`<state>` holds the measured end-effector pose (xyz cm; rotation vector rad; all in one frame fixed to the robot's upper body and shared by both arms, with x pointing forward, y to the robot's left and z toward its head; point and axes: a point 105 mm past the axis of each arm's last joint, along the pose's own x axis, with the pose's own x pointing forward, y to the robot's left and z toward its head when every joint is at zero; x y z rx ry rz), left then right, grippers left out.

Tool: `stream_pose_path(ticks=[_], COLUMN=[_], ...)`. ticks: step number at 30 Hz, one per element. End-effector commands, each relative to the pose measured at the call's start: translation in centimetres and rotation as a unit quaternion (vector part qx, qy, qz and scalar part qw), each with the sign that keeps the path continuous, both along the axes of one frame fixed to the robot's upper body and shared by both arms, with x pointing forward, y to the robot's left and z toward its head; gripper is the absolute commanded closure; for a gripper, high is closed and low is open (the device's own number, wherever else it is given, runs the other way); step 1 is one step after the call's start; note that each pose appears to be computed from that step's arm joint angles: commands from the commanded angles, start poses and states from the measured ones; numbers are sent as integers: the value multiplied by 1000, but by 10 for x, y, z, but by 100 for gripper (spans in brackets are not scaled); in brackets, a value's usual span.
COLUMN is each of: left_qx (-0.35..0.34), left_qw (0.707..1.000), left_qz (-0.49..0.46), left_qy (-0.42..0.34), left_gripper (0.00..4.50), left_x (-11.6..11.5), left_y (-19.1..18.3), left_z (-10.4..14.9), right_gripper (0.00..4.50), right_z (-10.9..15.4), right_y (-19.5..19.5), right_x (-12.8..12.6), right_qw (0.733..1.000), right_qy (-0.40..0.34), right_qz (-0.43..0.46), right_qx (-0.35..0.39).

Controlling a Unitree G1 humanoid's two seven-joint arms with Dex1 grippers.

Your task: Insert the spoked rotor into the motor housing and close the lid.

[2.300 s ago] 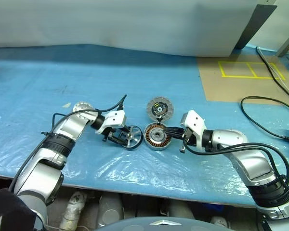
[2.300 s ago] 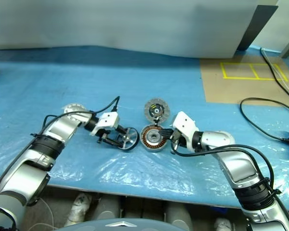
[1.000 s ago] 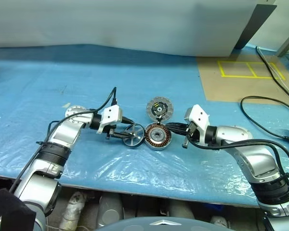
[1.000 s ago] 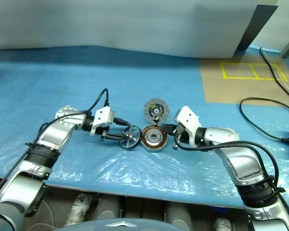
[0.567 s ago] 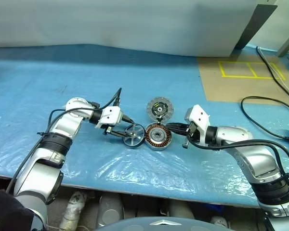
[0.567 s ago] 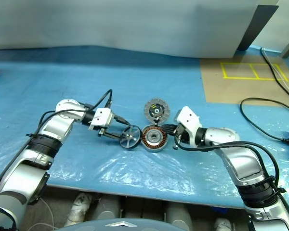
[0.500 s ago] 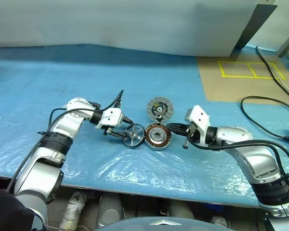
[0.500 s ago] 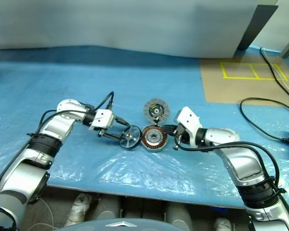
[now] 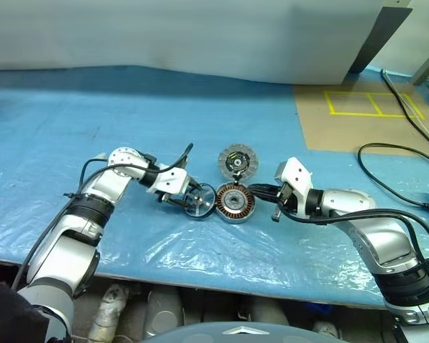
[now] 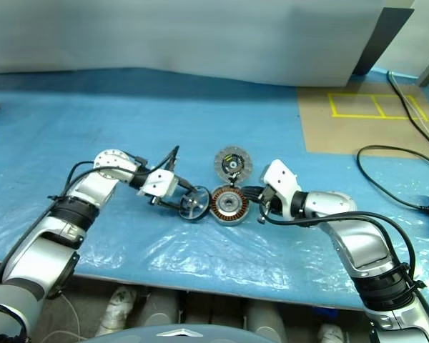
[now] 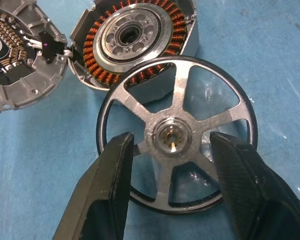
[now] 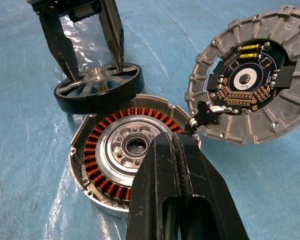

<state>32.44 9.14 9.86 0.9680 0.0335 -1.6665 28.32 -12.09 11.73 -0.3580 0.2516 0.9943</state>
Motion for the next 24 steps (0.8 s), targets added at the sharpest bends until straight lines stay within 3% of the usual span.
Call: stream_pose_path(ticks=[1, 10, 16, 24], left_qx=[9, 6, 11, -1], left_qw=[1000, 1000, 1000, 1000], left_qz=[-17, -7, 9, 7], left_qy=[-13, -18, -16, -2], left_gripper=[198, 198, 315, 317], left_x=[-1, 1, 3, -4], left_y=[-1, -7, -6, -3], left_z=[2, -4, -9, -14], right_gripper=[450, 450, 450, 450], right_z=[12, 11, 10, 11], right_y=[2, 2, 2, 3], right_x=[-3, -3, -3, -2], right_qw=[1000, 1000, 1000, 1000], right_qy=[-29, -30, -30, -30], right_qz=[8, 6, 3, 3], right_qx=[-2, -7, -8, -5])
